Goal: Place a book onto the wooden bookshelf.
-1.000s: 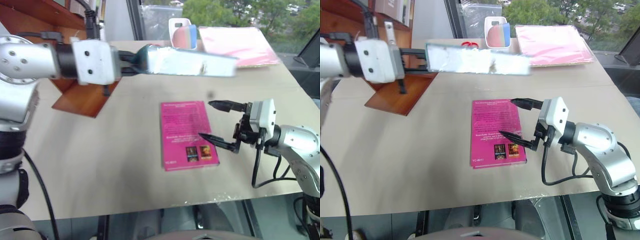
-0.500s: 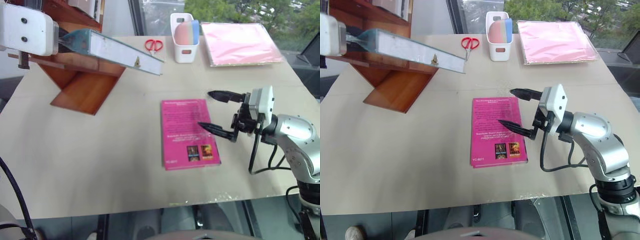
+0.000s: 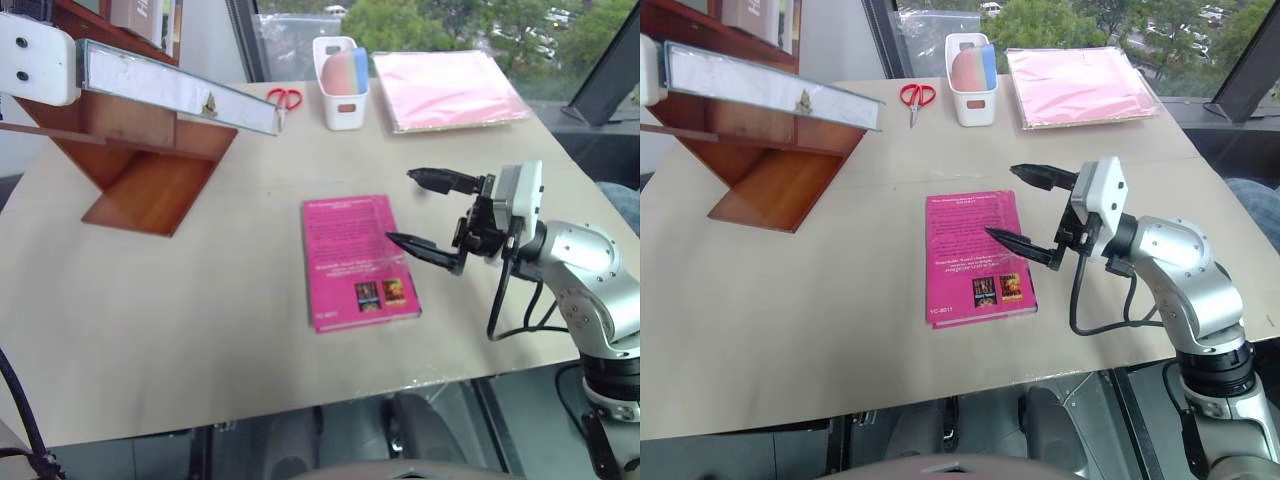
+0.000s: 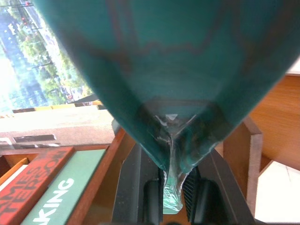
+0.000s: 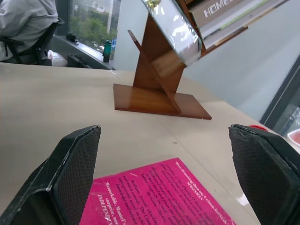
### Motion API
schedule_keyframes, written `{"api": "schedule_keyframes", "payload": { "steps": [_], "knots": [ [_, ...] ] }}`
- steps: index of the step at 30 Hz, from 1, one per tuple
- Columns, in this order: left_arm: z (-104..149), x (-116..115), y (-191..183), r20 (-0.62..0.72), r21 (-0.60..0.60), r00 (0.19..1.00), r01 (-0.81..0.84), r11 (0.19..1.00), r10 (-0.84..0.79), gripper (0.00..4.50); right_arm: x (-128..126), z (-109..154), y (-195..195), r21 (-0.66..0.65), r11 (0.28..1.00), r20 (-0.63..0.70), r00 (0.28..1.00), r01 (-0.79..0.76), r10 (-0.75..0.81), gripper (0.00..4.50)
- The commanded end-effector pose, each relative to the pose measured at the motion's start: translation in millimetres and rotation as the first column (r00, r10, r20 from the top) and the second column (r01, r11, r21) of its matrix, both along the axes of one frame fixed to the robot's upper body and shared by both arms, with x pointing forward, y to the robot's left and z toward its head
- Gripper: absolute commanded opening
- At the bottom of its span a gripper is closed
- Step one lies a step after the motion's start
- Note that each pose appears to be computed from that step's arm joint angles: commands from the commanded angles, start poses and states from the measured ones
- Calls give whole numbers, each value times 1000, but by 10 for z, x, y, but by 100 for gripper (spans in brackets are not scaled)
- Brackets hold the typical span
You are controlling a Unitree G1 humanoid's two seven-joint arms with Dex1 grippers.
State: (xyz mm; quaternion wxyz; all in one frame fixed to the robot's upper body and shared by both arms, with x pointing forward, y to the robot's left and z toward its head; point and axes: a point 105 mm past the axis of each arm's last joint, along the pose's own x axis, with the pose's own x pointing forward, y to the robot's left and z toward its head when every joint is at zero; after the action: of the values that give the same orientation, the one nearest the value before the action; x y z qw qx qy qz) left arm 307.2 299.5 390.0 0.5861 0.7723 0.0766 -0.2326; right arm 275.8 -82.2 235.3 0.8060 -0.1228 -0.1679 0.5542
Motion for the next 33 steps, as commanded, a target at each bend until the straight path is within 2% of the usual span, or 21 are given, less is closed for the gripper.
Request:
{"api": "schedule_keyframes", "payload": {
  "steps": [1, 11, 25, 33],
  "knots": [
    [101, -90, 180, 28, -5, 997, -75, 997, 75, 9, -26, 112, 23, 10, 1000, 59, 998, -17, 16, 450],
    [71, -196, 73, -53, -61, 998, -29, 998, 26, 9, -1, 93, 12, -1, 999, 47, 998, -33, 33, 450],
    [226, -370, 38, -23, -56, 999, -44, 997, 43, 9, 45, 65, 96, 17, 997, 51, 996, -80, 80, 450],
    [307, -497, 200, 7, -22, 989, -145, 989, 145, 9, 77, 79, 158, 31, 993, 67, 992, -113, 111, 450]
  ]
}}
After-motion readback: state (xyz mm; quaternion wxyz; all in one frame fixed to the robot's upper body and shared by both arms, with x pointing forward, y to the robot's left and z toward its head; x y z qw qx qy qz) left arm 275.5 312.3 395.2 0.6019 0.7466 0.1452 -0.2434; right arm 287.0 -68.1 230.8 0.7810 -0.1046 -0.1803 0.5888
